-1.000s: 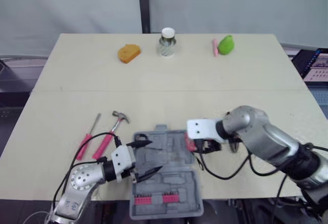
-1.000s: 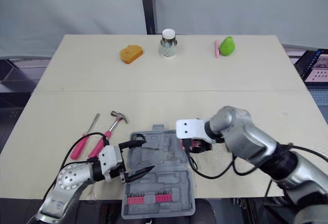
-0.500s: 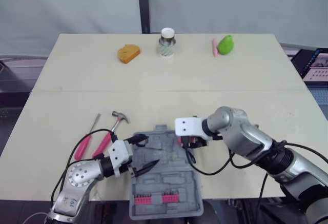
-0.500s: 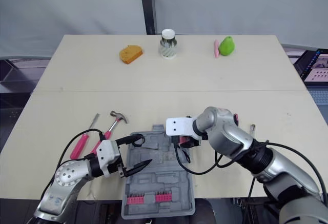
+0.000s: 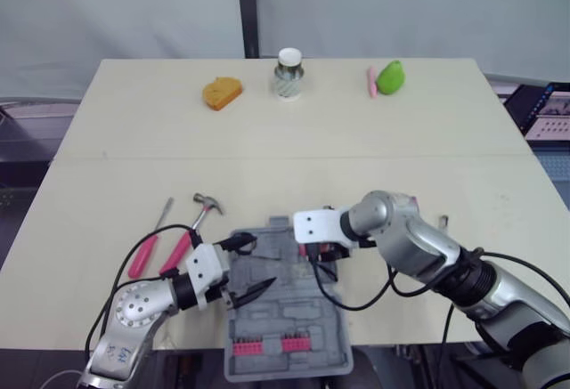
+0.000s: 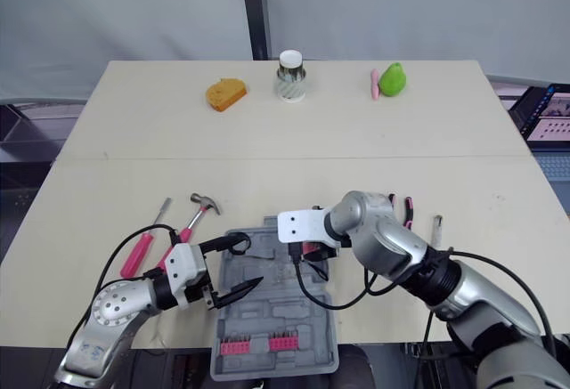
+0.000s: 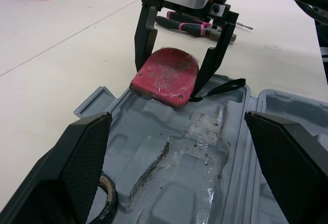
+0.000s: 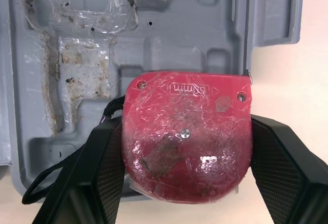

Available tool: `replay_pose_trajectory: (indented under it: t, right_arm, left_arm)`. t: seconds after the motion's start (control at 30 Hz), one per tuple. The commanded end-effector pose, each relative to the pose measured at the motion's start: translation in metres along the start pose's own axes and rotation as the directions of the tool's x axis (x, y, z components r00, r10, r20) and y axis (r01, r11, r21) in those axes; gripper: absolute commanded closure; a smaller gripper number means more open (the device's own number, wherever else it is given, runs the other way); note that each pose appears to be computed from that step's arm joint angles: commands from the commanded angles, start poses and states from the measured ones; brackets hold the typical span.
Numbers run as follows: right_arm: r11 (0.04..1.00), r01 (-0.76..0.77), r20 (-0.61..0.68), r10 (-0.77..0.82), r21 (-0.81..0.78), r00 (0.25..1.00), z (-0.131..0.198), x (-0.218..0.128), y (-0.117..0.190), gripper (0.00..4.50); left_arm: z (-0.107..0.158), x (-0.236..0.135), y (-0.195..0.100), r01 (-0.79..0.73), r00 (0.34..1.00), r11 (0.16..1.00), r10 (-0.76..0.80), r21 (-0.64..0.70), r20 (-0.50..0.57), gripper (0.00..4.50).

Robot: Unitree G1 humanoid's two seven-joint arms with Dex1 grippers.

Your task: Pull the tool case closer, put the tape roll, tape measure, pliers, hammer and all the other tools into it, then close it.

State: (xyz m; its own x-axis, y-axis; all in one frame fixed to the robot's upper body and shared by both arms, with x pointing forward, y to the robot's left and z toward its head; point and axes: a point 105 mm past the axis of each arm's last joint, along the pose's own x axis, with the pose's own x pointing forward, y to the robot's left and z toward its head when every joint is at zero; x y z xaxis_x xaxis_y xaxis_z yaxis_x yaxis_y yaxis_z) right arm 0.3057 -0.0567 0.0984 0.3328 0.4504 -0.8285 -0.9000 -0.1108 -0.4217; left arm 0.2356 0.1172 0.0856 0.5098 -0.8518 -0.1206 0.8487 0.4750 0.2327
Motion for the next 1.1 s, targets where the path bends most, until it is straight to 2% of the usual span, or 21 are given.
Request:
replay_pose_trajectory:
  t: [0.03,0.23,0.3,0.37,0.6,0.7,0.87,0.9,0.93,1.0,1.1]
  right_arm:
    - [0.999,0.006,0.008,-0.006,-0.034,1.000,0.004,-0.002,0.000,1.56]
    - [0.999,0.006,0.008,-0.006,-0.043,1.000,0.004,0.000,0.000,1.56]
    - [0.999,0.008,0.010,-0.007,-0.043,1.000,0.004,0.000,-0.001,0.53]
    - [0.999,0.012,0.020,-0.011,-0.038,1.000,0.006,-0.001,-0.001,0.05]
    - [0.999,0.036,0.067,-0.034,-0.025,0.997,0.015,-0.016,-0.006,0.05]
    - [0.996,0.083,0.193,-0.089,0.040,0.977,0.023,-0.032,-0.013,0.05]
    - [0.975,0.091,0.435,-0.173,0.203,0.884,0.014,-0.052,-0.014,0.05]
    - [0.969,0.078,0.467,-0.183,0.235,0.865,0.010,-0.052,-0.013,0.57]
    - [0.968,0.056,0.499,-0.176,0.246,0.849,0.007,-0.050,-0.010,0.80]
    - [0.959,0.009,0.564,-0.175,0.284,0.807,0.004,-0.044,-0.004,1.80]
    - [0.949,-0.046,0.594,-0.156,0.311,0.789,-0.002,-0.028,0.005,3.38]
  left_arm:
    - [0.011,0.001,-0.001,0.001,0.999,1.000,-0.001,0.023,0.036,0.00]
    - [0.011,0.000,0.000,0.002,0.999,1.000,-0.003,0.024,0.033,0.00]
    - [0.011,0.001,0.000,0.002,0.999,1.000,-0.003,0.024,0.034,0.00]
    - [0.012,0.001,0.001,0.003,0.999,1.000,-0.003,0.025,0.034,0.00]
    - [0.014,0.003,0.003,0.003,0.999,1.000,-0.004,0.028,0.040,0.00]
    - [0.016,0.004,0.004,0.003,0.999,1.000,-0.004,0.031,0.045,0.00]
    - [0.017,0.002,0.006,0.026,0.999,0.999,-0.028,0.034,0.040,0.00]
    - [0.016,0.002,0.006,0.035,0.999,0.999,-0.036,0.037,0.037,0.00]
    - [0.017,0.002,0.006,0.041,0.998,0.998,-0.042,0.039,0.036,0.00]
    - [0.019,0.005,0.008,0.050,0.998,0.998,-0.052,0.048,0.041,0.00]
    - [0.022,0.008,0.011,0.060,0.997,0.996,-0.063,0.062,0.047,0.00]
